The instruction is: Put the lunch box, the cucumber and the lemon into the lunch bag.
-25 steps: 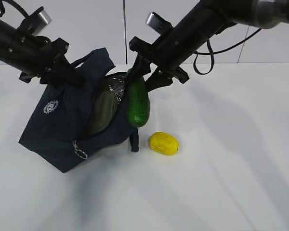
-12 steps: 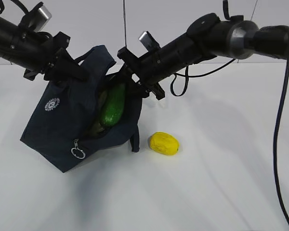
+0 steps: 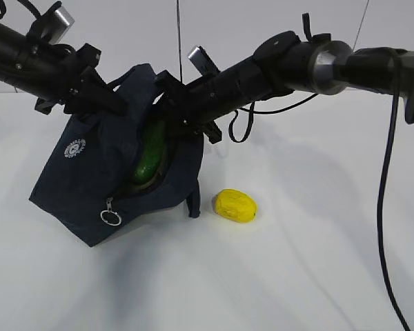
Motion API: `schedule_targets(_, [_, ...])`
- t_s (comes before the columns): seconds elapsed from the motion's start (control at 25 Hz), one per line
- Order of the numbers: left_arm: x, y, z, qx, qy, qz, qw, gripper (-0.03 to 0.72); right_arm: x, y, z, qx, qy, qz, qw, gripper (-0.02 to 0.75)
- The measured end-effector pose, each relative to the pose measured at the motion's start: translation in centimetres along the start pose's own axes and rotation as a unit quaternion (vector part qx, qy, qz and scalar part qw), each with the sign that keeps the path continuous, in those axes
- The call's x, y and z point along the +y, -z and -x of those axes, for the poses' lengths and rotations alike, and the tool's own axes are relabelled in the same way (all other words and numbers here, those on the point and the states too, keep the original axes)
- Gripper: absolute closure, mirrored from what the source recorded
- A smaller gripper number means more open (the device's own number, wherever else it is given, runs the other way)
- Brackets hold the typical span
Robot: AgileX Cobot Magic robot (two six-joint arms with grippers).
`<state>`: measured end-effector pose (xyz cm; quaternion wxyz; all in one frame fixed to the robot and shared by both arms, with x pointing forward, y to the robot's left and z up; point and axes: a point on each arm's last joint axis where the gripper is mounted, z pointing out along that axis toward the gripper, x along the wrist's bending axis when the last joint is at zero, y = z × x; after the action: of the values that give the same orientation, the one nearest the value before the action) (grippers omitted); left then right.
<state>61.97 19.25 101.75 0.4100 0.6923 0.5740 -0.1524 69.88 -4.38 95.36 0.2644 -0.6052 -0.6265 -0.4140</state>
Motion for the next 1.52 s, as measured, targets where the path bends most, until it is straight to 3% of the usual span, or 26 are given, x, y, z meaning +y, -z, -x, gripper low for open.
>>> schedule_targets(0.4, [0.1,0.0,0.0,0.002,0.001,0.007,1.0,0.697,-0.2,-0.2,-0.2,-0.005,0.011,-0.007,1.0,0.274])
schedule_targets(0.56, [0.1,0.0,0.0,0.002,0.001,0.008,1.0,0.697,-0.5,-0.1,-0.3,0.0,0.021,-0.026,0.999,0.265])
schedule_targets(0.96, [-0.1,0.1,-0.6,0.03,-0.017,-0.009,0.999,0.697,0.3,3.0,-1.3,0.037,0.138,-0.086,0.986,0.263])
schedule_targets(1.04, [-0.1,0.3,-0.9,0.034,-0.014,-0.011,0.999,0.697,0.7,3.5,-1.7,0.025,0.165,-0.084,0.982,0.263])
schedule_targets(1.24, [0.1,1.4,-2.0,0.039,0.003,-0.003,0.999,0.697,0.9,4.8,-2.0,-0.059,0.202,-0.094,0.973,0.263])
schedule_targets(1.4, [0.3,2.2,-2.9,0.044,0.016,0.007,0.999,0.697,0.9,6.7,-3.8,-0.084,0.221,-0.081,0.968,0.263])
schedule_targets(1.52, [0.3,2.6,-3.1,0.039,0.022,0.007,0.999,0.697,0.7,8.6,-5.2,-0.149,0.247,-0.074,0.955,0.263])
